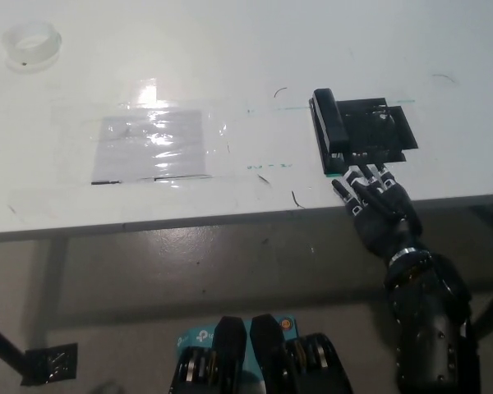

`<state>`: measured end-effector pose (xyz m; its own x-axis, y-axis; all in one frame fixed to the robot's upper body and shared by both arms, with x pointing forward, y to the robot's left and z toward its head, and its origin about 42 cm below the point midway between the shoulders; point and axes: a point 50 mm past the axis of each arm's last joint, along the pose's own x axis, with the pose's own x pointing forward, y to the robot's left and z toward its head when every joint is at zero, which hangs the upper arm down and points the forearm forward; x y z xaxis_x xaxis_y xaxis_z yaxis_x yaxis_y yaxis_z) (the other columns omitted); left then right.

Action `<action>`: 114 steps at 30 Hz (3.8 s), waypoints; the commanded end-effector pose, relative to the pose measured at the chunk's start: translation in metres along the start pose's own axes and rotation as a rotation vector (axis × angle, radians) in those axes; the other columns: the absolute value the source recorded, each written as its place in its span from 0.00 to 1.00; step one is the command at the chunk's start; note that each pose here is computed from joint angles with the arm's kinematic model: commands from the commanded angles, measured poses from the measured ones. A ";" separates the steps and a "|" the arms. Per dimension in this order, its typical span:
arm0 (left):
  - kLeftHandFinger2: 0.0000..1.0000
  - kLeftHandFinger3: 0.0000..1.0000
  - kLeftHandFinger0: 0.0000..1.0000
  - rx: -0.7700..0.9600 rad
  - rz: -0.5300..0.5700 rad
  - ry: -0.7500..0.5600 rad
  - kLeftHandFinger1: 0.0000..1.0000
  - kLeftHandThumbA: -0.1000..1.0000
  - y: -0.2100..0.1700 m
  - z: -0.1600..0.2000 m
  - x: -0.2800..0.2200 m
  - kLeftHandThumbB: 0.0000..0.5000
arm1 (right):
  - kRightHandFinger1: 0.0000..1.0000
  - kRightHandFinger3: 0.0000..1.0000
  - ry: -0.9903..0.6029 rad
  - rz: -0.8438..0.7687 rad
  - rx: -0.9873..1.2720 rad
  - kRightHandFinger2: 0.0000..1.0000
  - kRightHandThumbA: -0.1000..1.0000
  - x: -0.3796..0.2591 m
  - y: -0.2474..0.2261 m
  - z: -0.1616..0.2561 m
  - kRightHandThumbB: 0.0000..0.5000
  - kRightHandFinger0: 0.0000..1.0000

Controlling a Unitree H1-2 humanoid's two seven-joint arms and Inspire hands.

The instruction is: A stapler is kept infront of the robot on the black mark on the desk and the robot uses its right hand to lift the top of the stapler to open it

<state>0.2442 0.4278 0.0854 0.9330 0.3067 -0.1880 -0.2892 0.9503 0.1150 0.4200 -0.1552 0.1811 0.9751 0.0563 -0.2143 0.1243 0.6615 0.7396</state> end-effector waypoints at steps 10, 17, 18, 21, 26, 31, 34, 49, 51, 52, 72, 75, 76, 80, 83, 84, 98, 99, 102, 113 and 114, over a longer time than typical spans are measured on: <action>0.63 0.80 0.36 -0.001 0.008 -0.050 0.46 0.60 0.004 0.012 0.004 0.03 | 0.92 1.00 -0.006 0.021 0.140 0.98 0.97 0.016 0.034 0.018 0.00 0.83; 0.63 0.82 0.37 0.000 -0.001 -0.052 0.46 0.60 0.004 0.010 0.005 0.00 | 0.91 1.00 -0.004 0.035 0.166 0.97 0.92 0.028 0.048 0.024 0.00 0.82; 0.64 0.83 0.37 0.000 -0.002 -0.052 0.46 0.61 0.004 0.010 0.005 0.00 | 0.92 1.00 -0.003 0.046 0.169 0.99 0.94 0.029 0.050 0.025 0.00 0.83; 0.65 0.83 0.37 -0.001 0.005 -0.044 0.46 0.62 0.004 0.010 0.005 0.00 | 0.90 1.00 -0.003 0.045 0.170 0.99 0.93 0.031 0.058 0.027 0.00 0.80; 0.63 0.82 0.36 -0.013 -0.005 -0.052 0.46 0.61 0.004 0.007 0.004 0.01 | 0.89 1.00 0.004 0.040 0.166 0.97 0.90 0.035 0.064 0.027 0.00 0.79; 0.64 0.81 0.37 -0.001 0.005 -0.041 0.46 0.63 0.004 0.007 0.001 0.01 | 0.90 1.00 0.009 0.056 0.188 0.95 0.88 0.037 0.071 0.028 0.00 0.82; 0.64 0.81 0.37 -0.004 0.004 -0.041 0.46 0.64 0.004 0.007 0.002 0.01 | 0.88 1.00 -0.001 0.073 0.171 0.94 0.88 0.040 0.083 0.032 0.00 0.80; 0.61 0.79 0.38 -0.006 0.012 -0.021 0.45 0.64 0.009 -0.005 -0.005 0.05 | 0.80 0.98 -0.079 0.234 0.151 0.84 0.89 0.054 0.192 0.092 0.00 0.73; 0.61 0.78 0.39 -0.004 0.016 -0.019 0.46 0.64 0.008 -0.004 -0.005 0.05 | 0.79 0.96 -0.088 0.240 0.156 0.84 0.86 0.055 0.208 0.099 0.00 0.71; 0.62 0.78 0.40 -0.005 0.014 -0.019 0.47 0.64 0.008 -0.004 -0.005 0.04 | 0.78 0.94 -0.092 0.244 0.152 0.83 0.85 0.055 0.212 0.101 0.00 0.71; 0.60 0.78 0.38 -0.030 0.003 -0.011 0.45 0.63 0.004 -0.015 -0.013 0.01 | 0.75 0.90 -0.141 0.133 0.019 0.77 0.82 0.096 0.224 0.108 0.00 0.65; 0.60 0.76 0.38 -0.021 0.008 -0.013 0.46 0.63 0.004 -0.015 -0.014 0.01 | 0.74 0.93 -0.160 0.103 0.018 0.76 0.82 0.106 0.225 0.116 0.00 0.65; 0.60 0.76 0.38 -0.021 0.009 -0.010 0.46 0.63 0.004 -0.015 -0.014 0.02 | 0.73 0.94 -0.166 0.103 0.010 0.75 0.84 0.108 0.225 0.117 0.00 0.64; 0.62 0.77 0.38 -0.019 0.010 -0.006 0.47 0.63 0.004 -0.015 -0.014 0.02 | 0.72 0.92 -0.214 0.080 -0.004 0.76 0.86 0.115 0.227 0.136 0.04 0.61; 0.62 0.77 0.39 -0.019 0.017 0.001 0.47 0.62 0.003 -0.015 -0.015 0.01 | 0.72 0.91 -0.242 0.076 -0.009 0.74 0.84 0.115 0.228 0.142 0.02 0.63; 0.61 0.76 0.39 -0.023 0.019 0.001 0.47 0.62 0.003 -0.014 -0.015 0.02 | 0.72 0.91 -0.243 0.077 -0.010 0.74 0.84 0.115 0.227 0.142 0.02 0.63; 0.63 0.78 0.41 -0.014 0.019 -0.007 0.48 0.64 0.003 -0.012 -0.015 0.02 | 0.68 0.89 -0.212 0.069 -0.030 0.74 0.80 0.111 0.196 0.115 0.00 0.59; 0.62 0.78 0.41 -0.010 0.019 -0.011 0.48 0.64 0.003 -0.010 -0.014 0.02 | 0.68 0.90 -0.209 0.073 -0.035 0.72 0.80 0.106 0.192 0.111 0.00 0.59; 0.63 0.79 0.40 0.000 0.017 -0.021 0.49 0.64 0.004 -0.007 -0.012 0.00 | 0.69 0.91 -0.198 0.097 -0.039 0.73 0.80 0.098 0.183 0.107 0.00 0.61; 0.62 0.78 0.40 -0.021 0.013 -0.042 0.47 0.64 0.009 -0.004 -0.011 0.01 | 0.73 0.93 -0.163 0.148 -0.032 0.77 0.85 0.039 0.136 0.090 0.00 0.67; 0.61 0.78 0.40 -0.020 0.014 -0.041 0.47 0.64 0.009 -0.004 -0.011 0.02 | 0.73 0.93 -0.160 0.151 -0.032 0.78 0.86 0.036 0.134 0.089 0.00 0.68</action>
<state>0.2280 0.4235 0.0670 0.9227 0.3155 -0.2215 -0.3027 0.9488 0.0904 0.5086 -0.1376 0.2754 0.9858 -0.0734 -0.1512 0.1608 0.6744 0.7206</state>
